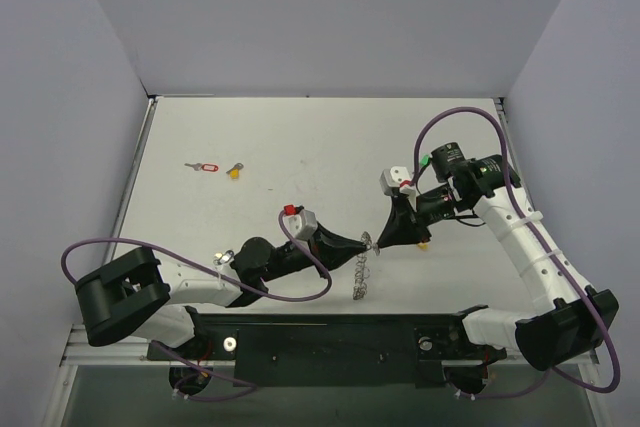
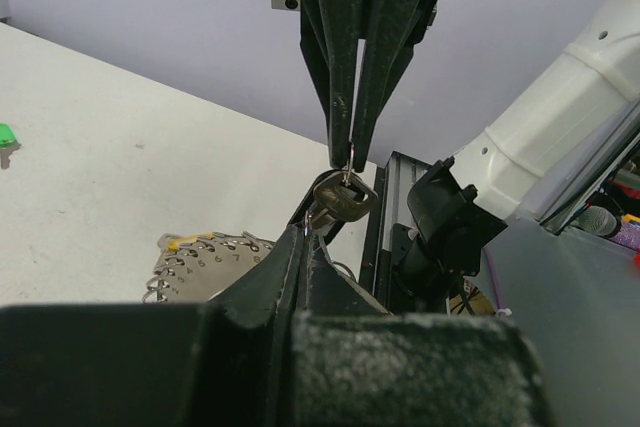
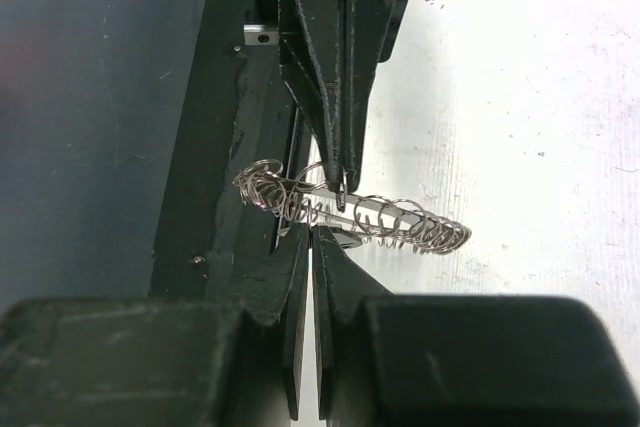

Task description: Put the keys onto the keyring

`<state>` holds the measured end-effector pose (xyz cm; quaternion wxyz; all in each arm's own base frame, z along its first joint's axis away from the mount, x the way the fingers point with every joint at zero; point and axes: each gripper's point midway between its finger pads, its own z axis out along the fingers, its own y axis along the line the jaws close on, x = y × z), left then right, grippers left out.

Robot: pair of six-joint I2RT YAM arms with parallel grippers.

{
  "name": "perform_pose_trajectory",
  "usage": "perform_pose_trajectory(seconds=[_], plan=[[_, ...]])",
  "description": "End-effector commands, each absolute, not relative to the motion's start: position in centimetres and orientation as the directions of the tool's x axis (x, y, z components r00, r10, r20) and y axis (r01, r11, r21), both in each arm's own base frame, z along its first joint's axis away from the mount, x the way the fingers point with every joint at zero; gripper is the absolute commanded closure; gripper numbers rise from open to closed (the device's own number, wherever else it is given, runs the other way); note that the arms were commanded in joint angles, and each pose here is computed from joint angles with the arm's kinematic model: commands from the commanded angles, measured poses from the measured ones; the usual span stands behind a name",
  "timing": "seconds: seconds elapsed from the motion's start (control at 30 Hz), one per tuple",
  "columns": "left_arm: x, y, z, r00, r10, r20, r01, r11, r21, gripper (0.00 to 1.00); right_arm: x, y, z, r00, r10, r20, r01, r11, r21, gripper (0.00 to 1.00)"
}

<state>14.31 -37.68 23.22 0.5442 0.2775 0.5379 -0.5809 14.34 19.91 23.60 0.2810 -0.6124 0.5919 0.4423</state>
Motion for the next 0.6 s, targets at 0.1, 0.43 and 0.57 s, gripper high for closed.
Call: perform_pose_trajectory(seconds=[0.1, 0.43, 0.57], plan=[[12.3, -34.7, 32.6, -0.092, -0.621, -0.778, 0.985, 0.055, -0.161, 1.0, 14.3, 20.2, 23.8, -0.143, -0.454, -0.88, -0.966, -0.13, 0.224, 1.0], [11.5, -35.1, 31.2, 0.135, -0.45, -0.883, 0.989, 0.108, 0.096, 1.0, 14.0, 20.0, 23.4, -0.139, -0.457, -0.878, -0.965, -0.136, 0.223, 1.0], [12.1, -35.5, 29.6, 0.298, -0.241, -0.924, 0.952, 0.148, 0.269, 1.0, 13.8, 19.8, 23.3, -0.126, -0.461, -0.879, -0.965, -0.148, 0.216, 1.0]])
